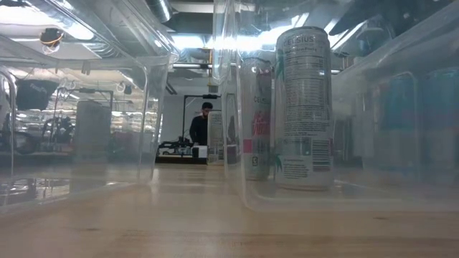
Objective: Sort soda cans
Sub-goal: Put the white-pink soda can into the middle transparent bin
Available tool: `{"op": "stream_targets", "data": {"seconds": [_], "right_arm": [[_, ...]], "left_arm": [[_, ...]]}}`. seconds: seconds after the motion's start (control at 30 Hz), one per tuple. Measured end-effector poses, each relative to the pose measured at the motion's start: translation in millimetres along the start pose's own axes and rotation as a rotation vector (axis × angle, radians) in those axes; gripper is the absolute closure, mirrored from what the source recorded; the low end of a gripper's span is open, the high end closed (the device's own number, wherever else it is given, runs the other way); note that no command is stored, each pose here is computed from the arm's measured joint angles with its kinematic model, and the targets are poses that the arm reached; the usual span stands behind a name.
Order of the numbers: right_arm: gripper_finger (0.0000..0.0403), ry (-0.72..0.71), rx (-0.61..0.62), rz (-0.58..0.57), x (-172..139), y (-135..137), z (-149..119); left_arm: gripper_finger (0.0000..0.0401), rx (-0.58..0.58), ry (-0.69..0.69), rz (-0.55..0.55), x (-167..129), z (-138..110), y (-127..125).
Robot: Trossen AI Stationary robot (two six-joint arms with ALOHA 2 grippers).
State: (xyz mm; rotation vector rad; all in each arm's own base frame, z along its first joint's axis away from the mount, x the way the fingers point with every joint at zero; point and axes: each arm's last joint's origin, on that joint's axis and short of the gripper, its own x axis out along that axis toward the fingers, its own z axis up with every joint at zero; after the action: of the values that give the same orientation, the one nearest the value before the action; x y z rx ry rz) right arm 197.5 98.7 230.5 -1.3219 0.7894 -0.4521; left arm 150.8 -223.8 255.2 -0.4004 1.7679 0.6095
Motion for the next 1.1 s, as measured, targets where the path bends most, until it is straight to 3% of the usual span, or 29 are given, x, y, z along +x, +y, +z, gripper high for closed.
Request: {"op": "stream_targets", "data": {"seconds": [0.27, 0.37, 0.77, 1.1], "right_arm": [[0.0031, 0.0, 0.0, 0.0, -0.1, 0.0, 0.0], [0.0031, 0.0, 0.0, 0.0, 0.0, 0.0, 0.0], [0.0031, -0.001, 0.0, 0.001, 0.0, 0.0, 0.0], [0.0031, -0.004, 0.0, 0.007, 0.0, 0.1, 0.1]], "left_arm": [[0.0148, -0.042, -0.001, 0.083, -8.8, 15.9, 9.3], [0.0148, -0.054, -0.014, 0.042, -16.1, 22.0, 11.2], [0.0147, -0.231, -0.286, 0.017, -27.8, 50.5, 22.5], [0.0147, -0.23, -0.322, 0.153, -6.4, 79.8, 36.5]]}}
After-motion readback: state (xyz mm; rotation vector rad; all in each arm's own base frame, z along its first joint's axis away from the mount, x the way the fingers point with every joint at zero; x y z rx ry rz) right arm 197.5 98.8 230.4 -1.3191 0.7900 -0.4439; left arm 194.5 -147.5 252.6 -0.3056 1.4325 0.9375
